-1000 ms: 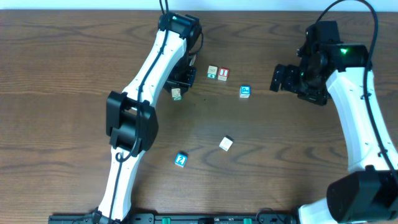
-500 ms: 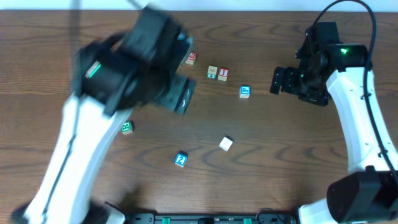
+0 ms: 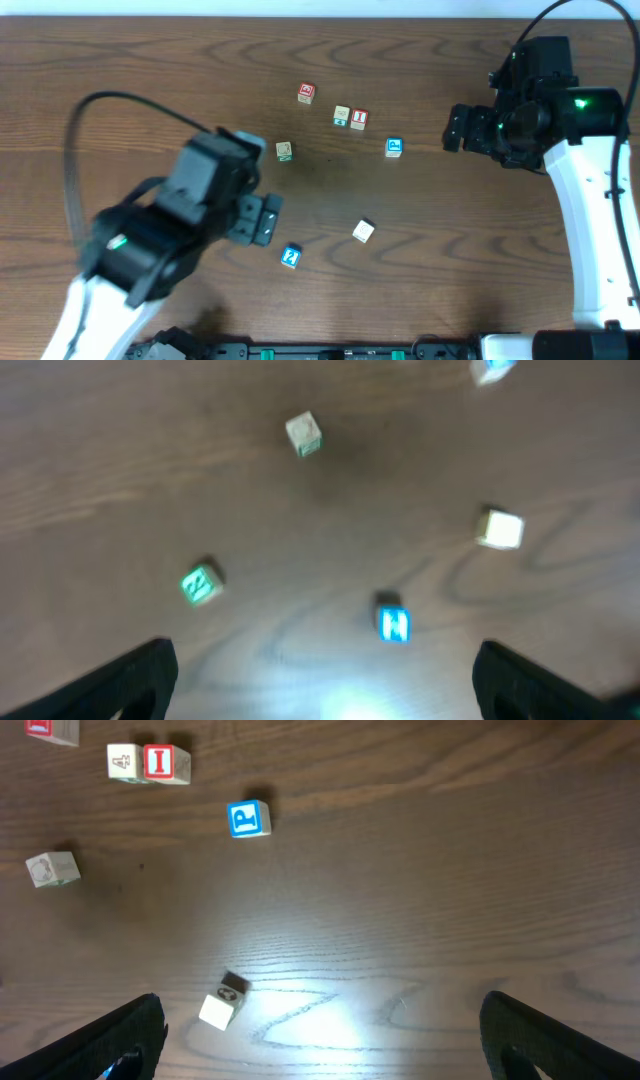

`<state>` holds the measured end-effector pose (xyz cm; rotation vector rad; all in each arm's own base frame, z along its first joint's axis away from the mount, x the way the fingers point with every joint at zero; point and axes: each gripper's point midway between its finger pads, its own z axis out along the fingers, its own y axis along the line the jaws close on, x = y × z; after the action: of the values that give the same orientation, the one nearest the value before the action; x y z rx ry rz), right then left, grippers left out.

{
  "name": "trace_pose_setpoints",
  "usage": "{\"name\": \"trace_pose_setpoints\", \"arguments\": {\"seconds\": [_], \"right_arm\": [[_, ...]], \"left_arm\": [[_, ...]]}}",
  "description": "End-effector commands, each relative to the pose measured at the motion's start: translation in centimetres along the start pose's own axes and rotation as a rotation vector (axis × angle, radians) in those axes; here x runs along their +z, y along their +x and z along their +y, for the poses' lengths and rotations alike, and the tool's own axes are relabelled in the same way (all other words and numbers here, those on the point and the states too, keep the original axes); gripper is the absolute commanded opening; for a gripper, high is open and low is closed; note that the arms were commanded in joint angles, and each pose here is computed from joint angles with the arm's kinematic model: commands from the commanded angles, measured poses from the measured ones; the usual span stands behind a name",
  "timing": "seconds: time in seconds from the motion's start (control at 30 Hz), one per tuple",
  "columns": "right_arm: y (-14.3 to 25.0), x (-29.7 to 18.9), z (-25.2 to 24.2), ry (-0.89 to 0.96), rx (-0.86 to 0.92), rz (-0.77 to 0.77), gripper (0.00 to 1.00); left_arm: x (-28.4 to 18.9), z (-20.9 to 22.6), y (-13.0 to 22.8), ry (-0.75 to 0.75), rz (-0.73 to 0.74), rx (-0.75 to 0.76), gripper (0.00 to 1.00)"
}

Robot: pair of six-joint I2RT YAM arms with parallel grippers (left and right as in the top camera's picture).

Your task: Spell out Ai2

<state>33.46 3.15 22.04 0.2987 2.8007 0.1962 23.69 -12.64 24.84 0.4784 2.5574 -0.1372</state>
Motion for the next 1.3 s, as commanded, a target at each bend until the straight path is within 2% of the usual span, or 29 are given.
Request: {"name": "trace_pose_setpoints", "arguments": {"seconds": [0.0,0.13,0.2,0.23,0.27,0.33,0.37,0.4,0.47,0.53,0.6,0.77,0.9,1.27], "right_arm": [[0.0,-0.5,0.2,0.004,-0.022,-0.011,0.99],[0.0,-0.5,0.2,0.004,-0.022,-0.011,0.99],[0.0,-0.5,0.2,0.004,-0.022,-0.011,0.99],[0.0,-0.5,0.2,0.003,-0.022,-0.012,0.99],[0.0,-0.5,0.2,0.003,-0.022,-0.012,0.99],[0.0,-0.5,0.2,0.004,-0.022,-0.011,0.99],[0.0,-0.5,0.2,0.004,-0.022,-0.011,0.99],[0.0,-0.5,0.2,0.004,-0.022,-0.011,0.99],[0.0,-0.5,0.2,0.004,-0.022,-0.011,0.99],[0.0,-0.5,0.2,0.004,-0.022,-0.011,0.99],[0.0,-0.5,0.2,0.004,-0.022,-0.012,0.99],[0.0,-0.5,0.2,0.004,-0.022,-0.012,0.99],[-0.1,-0.5,0.2,0.004,-0.022,-0.013,0.99],[-0.1,-0.5,0.2,0.003,-0.022,-0.015,0.99]], "left_arm": [[4.8,0.3,1.6,-0.046,0.124,0.026,0.95],[9.5,-0.7,2.3,0.003,0.267,0.239,0.95],[11.5,-1.6,2.8,0.067,0.317,0.351,0.95],[13.0,-2.4,3.1,0.129,0.342,0.441,0.99],[13.9,-2.7,3.2,0.149,0.353,0.489,0.97],[16.3,-2.8,2.9,0.157,0.353,0.579,0.87],[17.1,-2.7,2.6,0.152,0.343,0.614,0.88],[18.0,-2.5,2.2,0.136,0.334,0.661,0.98],[19.4,-1.2,1.1,0.052,0.316,0.750,0.95],[20.1,0.5,0.0,-0.056,0.307,0.767,0.95],[20.4,1.3,-0.7,-0.091,0.291,0.761,0.95],[21.2,2.2,-2.6,0.031,0.178,0.695,0.95],[21.2,3.2,-2.6,0.143,0.132,0.697,0.95],[21.9,4.5,-2.6,0.139,0.132,0.828,0.95]]}}
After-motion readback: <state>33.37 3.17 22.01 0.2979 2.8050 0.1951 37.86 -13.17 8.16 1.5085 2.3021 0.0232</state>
